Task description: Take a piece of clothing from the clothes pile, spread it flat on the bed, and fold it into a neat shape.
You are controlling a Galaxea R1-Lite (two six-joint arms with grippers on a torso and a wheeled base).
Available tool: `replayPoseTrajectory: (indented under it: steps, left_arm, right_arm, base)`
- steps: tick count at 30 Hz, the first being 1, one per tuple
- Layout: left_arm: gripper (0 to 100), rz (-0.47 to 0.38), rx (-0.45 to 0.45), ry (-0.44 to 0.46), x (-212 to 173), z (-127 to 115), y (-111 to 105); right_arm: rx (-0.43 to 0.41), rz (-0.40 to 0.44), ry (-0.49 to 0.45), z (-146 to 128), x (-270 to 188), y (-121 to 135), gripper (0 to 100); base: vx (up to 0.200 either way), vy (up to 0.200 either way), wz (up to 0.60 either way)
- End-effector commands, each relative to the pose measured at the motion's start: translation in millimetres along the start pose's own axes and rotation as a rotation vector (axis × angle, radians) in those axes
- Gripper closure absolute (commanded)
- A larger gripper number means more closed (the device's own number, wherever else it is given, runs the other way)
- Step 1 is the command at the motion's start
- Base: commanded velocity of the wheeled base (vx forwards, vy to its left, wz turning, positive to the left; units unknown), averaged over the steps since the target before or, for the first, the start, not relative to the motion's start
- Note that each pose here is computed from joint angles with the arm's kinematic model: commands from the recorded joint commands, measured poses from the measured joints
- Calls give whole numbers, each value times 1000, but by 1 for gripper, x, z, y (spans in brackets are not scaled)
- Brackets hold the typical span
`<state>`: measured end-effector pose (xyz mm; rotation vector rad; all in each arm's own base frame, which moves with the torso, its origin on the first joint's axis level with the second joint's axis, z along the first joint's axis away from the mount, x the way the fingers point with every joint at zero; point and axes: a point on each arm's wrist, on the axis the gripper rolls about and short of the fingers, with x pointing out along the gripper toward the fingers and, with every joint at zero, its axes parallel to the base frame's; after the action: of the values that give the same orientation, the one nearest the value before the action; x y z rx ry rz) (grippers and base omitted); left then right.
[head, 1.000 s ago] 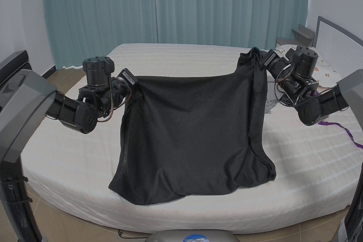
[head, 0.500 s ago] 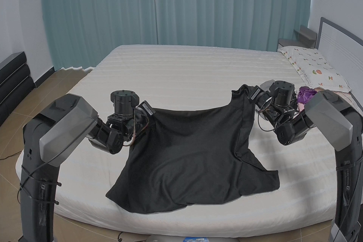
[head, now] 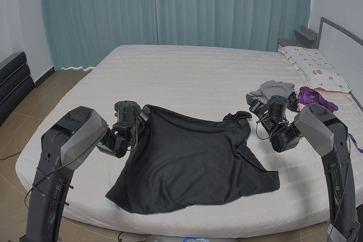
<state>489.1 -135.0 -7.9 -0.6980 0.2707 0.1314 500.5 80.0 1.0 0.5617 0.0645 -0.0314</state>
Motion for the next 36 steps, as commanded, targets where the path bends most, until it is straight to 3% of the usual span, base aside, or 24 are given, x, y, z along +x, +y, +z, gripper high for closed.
replayPoseTrajectory:
  steps: [1, 3, 4, 6, 12, 17, 18, 20, 27, 31, 33, 36]
  left_arm:
    - [0, 53, 6, -4, 11, -1, 20]
    - [0, 81, 23, 23, 11, -3, 25]
    - [0, 121, 45, 76, 9, -3, 32]
    - [0, 136, 50, 131, 7, 1, 34]
    - [0, 69, 22, 301, -28, 29, 35]
    - [0, 70, -20, 272, -34, 47, 35]
    - [0, 60, -102, 245, -39, 65, 31]
    - [0, 68, -148, 241, -45, 72, 33]
    - [0, 95, -167, 304, -81, 55, 50]
    - [0, 86, -230, 317, -93, 41, 50]
    - [0, 87, -306, 322, -94, 37, 51]
    - [0, 81, -325, 327, -94, 38, 53]
  right_arm:
    - [-1, -41, -25, 13, -1, -14, 0]
    - [-5, -38, 21, 9, -9, -16, 0]
    - [-9, -11, 95, 5, -22, -16, 0]
    - [-14, 10, 153, 2, -33, -16, 0]
    - [-20, 56, 284, 0, -65, -8, 0]
    - [-25, 52, 339, -5, -76, -10, 0]
    - [-50, 35, 376, -7, -80, -13, 0]
    - [-52, 30, 387, -8, -80, -13, 0]
    - [-69, 21, 434, -15, -81, -16, 0]
    - [-66, 27, 471, -20, -80, -18, 0]
    - [-85, 42, 489, -28, -82, -12, 0]
    - [-153, 60, 515, -38, -84, -10, 0]
  base:
    - [0, 0, 0]
    - [0, 0, 0]
    - [0, 0, 0]
    - [0, 0, 0]
    - [0, 0, 0]
    - [0, 0, 0]
    - [0, 0, 0]
    - [0, 0, 0]
    - [0, 0, 0]
    - [0, 0, 0]
    - [0, 0, 0]
    - [0, 0, 0]
